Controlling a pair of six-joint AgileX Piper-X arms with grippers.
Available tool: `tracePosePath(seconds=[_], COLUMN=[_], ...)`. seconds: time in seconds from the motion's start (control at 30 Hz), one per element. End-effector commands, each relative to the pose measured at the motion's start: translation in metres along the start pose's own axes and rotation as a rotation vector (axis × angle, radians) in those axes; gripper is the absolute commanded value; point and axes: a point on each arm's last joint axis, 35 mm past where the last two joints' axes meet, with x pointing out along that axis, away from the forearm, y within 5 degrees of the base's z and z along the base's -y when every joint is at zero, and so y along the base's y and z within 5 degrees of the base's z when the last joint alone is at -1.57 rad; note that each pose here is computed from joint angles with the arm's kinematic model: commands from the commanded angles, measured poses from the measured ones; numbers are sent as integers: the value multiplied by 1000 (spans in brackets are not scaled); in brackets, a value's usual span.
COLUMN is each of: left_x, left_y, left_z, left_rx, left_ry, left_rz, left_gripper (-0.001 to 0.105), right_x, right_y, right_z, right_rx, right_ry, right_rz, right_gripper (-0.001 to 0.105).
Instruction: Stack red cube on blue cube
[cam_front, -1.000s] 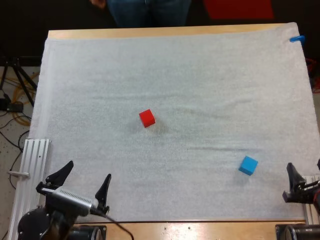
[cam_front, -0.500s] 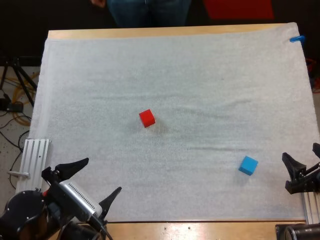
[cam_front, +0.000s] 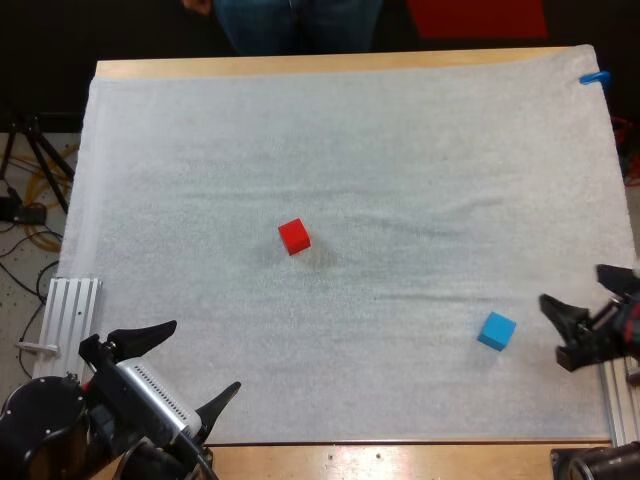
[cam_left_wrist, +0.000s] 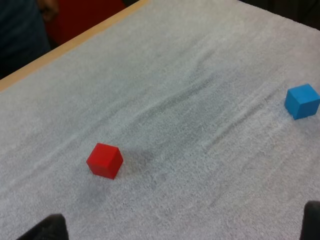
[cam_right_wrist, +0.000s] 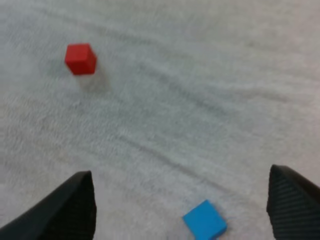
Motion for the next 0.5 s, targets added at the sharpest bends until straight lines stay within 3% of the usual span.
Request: tracePosePath(seconds=[0.0, 0.27, 0.47], left_x=[-1, -1, -1], left_y=[0, 0, 3], left_z=[1, 0, -1], left_rx=[9, 6, 5], left_ry=[-4, 9, 16], left_rz=[-2, 10, 106], left_gripper=[87, 87, 87], right_x=[7, 63, 129], right_y=[-1, 5, 31], right_z=[5, 37, 64], right_rx=[-29, -117, -181], right_ry=[5, 25, 39], right_rz=[28, 80, 121], right_gripper=[69, 69, 69])
